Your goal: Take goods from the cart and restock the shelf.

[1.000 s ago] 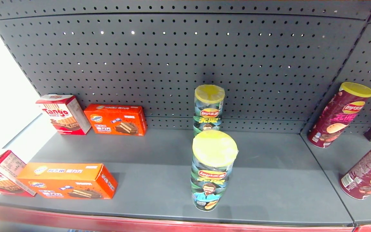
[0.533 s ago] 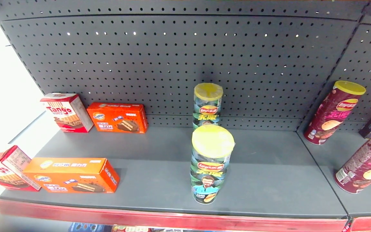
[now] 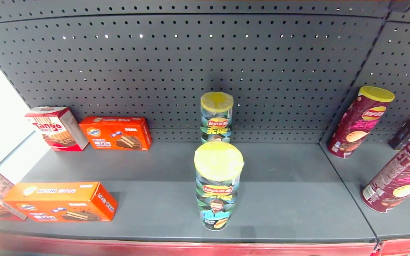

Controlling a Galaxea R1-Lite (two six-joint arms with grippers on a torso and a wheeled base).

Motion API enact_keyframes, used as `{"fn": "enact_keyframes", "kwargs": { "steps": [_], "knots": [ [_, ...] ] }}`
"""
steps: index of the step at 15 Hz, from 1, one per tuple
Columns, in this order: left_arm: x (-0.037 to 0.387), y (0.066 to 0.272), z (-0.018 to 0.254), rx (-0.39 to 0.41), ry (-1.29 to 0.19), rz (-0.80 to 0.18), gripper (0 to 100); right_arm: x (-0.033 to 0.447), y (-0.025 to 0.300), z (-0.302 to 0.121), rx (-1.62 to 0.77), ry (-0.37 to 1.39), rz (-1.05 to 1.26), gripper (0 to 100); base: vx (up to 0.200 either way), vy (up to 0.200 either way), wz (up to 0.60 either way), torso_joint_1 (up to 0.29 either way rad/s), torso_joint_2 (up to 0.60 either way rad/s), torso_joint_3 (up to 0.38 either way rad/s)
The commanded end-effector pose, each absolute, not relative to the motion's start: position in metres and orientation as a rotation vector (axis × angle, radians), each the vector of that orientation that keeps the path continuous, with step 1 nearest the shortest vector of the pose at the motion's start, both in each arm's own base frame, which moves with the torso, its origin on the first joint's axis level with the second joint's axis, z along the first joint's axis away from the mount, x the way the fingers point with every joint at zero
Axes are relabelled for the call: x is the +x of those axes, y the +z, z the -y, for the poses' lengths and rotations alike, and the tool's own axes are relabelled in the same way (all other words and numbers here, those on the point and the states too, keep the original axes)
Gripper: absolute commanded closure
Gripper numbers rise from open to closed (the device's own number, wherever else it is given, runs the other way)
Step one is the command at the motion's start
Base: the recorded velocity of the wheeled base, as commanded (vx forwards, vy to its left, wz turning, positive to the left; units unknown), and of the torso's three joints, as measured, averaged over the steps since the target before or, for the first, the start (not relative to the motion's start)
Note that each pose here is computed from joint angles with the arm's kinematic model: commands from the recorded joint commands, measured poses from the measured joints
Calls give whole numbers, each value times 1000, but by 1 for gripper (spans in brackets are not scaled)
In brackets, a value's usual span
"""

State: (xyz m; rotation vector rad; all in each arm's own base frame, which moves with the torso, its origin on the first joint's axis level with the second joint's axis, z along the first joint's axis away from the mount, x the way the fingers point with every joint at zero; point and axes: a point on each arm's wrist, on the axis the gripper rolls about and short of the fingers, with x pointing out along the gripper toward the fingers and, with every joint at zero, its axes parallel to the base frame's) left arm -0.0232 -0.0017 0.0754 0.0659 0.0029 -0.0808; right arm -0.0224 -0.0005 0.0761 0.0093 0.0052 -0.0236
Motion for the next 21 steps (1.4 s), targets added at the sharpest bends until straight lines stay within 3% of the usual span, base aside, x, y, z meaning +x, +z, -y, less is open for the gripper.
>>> {"fn": "enact_keyframes", "kwargs": {
  "steps": [1, 21],
  "knots": [
    [-23, 75, 2, 66, -83, -5, 0, -22, 76, 0, 9, -25, -6, 0, 0, 0, 0, 0, 0, 0],
    [-23, 75, 2, 66, -82, -5, 0, -22, 76, 0, 9, -25, -6, 0, 0, 30, 0, -1, 1, 0]
  ]
}}
